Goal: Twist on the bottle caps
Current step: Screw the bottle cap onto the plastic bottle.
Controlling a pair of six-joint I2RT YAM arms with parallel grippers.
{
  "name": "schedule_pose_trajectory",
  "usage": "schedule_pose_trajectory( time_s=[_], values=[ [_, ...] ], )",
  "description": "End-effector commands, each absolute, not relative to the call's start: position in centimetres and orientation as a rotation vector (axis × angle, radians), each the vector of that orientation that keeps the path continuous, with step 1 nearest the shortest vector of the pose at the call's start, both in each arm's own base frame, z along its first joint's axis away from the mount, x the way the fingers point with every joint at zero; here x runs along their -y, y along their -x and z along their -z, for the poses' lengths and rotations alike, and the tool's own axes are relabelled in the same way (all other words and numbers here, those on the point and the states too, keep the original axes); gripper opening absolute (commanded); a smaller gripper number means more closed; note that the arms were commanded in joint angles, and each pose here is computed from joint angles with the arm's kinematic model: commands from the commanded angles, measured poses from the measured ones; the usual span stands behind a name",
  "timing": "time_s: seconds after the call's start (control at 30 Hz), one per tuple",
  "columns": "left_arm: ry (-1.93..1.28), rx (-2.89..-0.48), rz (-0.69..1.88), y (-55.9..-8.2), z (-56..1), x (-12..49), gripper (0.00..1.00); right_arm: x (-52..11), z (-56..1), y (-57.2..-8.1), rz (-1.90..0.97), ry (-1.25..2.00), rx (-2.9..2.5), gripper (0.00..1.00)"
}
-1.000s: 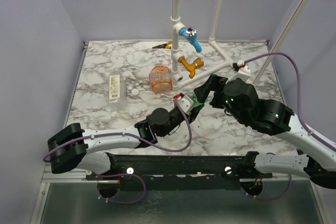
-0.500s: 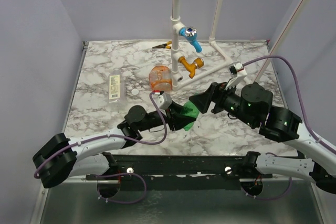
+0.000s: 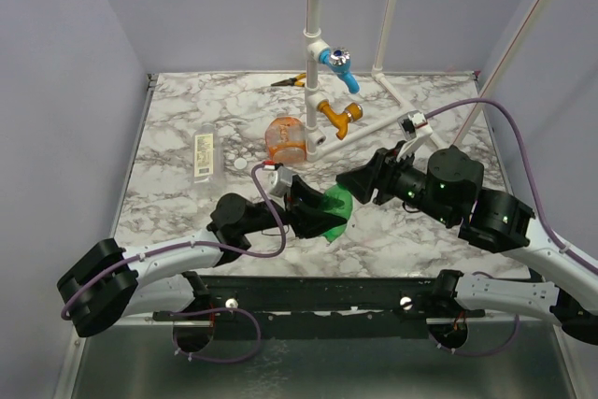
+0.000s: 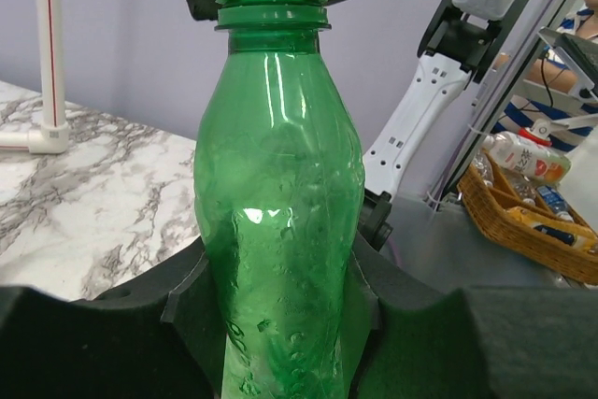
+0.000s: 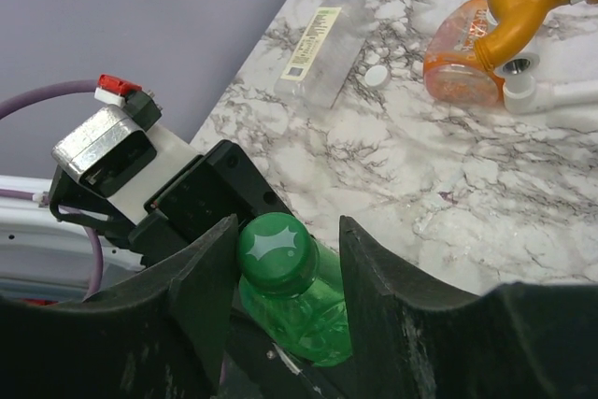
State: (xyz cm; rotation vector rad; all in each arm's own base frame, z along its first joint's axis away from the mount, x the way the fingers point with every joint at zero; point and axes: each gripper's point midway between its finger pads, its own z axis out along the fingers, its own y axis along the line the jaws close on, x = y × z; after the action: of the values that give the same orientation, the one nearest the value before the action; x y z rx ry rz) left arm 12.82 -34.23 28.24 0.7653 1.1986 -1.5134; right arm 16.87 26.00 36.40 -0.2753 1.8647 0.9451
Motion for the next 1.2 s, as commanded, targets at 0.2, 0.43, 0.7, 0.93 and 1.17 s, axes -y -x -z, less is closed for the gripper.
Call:
schedule_pose_trajectory(
  time_s=[0.2,0.43,0.7,0.93,1.17],
  values=[
    [-0.762,-1.124,1.565,-12.0,-29.7,33.6,0.00,-26.0,-36.4,-16.6,-0.968,0.274,-1.858,0.37],
    [-0.574,-1.279,1.348,-17.1,-28.8,33.6,0.00,-25.8,-33.7,-18.6,-0.797,0.106,-2.041,0.11],
    [-0.432,-1.406,0.828,-22.5,-28.1,32.1,0.00,-25.7,-28.1,-20.6,-0.482,-0.217,-2.301,0.06],
    [-0.422,-1.412,0.618,-22.6,-28.2,32.1,0.00,-26.6,-26.0,-21.4,-0.472,-0.296,-2.303,0.05],
    [-0.454,-1.422,0.412,-22.6,-27.5,32.5,0.00,-27.8,-24.0,-21.8,-0.490,-0.350,-2.316,0.04]
  ],
)
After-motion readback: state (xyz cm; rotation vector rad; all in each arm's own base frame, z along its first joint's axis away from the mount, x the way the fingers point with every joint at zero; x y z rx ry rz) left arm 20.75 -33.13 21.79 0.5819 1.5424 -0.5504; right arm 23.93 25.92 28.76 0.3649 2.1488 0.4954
